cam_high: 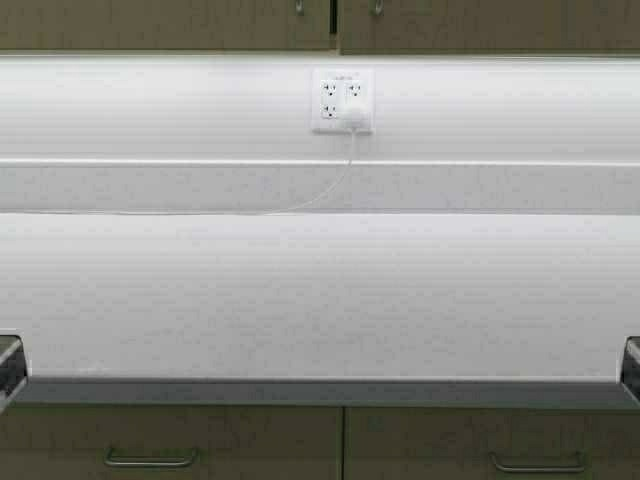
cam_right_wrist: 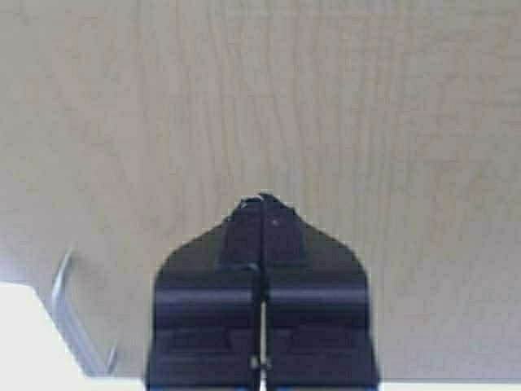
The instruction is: Open the cabinet, put the pot inside, then close it
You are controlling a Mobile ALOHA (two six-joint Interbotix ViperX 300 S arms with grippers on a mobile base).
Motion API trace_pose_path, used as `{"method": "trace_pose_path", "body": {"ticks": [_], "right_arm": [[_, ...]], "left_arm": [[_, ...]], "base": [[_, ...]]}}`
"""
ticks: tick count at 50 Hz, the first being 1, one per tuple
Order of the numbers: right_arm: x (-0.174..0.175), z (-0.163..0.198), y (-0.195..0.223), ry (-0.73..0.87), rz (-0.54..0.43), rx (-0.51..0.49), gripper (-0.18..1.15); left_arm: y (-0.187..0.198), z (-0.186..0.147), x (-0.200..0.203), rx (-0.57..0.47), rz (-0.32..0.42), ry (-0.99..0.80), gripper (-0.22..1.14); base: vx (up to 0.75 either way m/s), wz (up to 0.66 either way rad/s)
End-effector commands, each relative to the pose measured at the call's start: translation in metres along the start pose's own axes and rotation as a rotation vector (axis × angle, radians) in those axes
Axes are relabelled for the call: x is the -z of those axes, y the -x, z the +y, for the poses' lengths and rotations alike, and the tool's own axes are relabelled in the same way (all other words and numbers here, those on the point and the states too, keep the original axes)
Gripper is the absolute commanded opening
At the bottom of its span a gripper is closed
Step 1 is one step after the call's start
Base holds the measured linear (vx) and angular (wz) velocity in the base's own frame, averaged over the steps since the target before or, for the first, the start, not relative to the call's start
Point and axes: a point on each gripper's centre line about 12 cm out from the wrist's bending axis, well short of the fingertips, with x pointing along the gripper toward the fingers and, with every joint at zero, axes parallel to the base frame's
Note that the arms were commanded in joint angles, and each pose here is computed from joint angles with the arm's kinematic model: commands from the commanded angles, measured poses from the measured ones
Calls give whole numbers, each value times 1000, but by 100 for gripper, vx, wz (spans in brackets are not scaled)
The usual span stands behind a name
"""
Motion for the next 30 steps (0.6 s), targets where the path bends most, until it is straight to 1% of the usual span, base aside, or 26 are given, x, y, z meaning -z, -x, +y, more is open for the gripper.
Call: {"method": "trace_pose_path", "body": {"ticks": [1, 10, 30], "right_arm": [[1, 0, 14, 6, -9, -2, 7], [12, -1, 14, 10, 18, 1, 7], [13, -1, 13, 9, 21, 1, 7]], "left_arm": [[4, -2, -6, 3, -21, -1, 4], [3, -1, -2, 3, -10, 2, 4], [2, 0, 3, -1, 1, 2, 4]], "base": [[2, 1], [2, 0], [1, 0]]}}
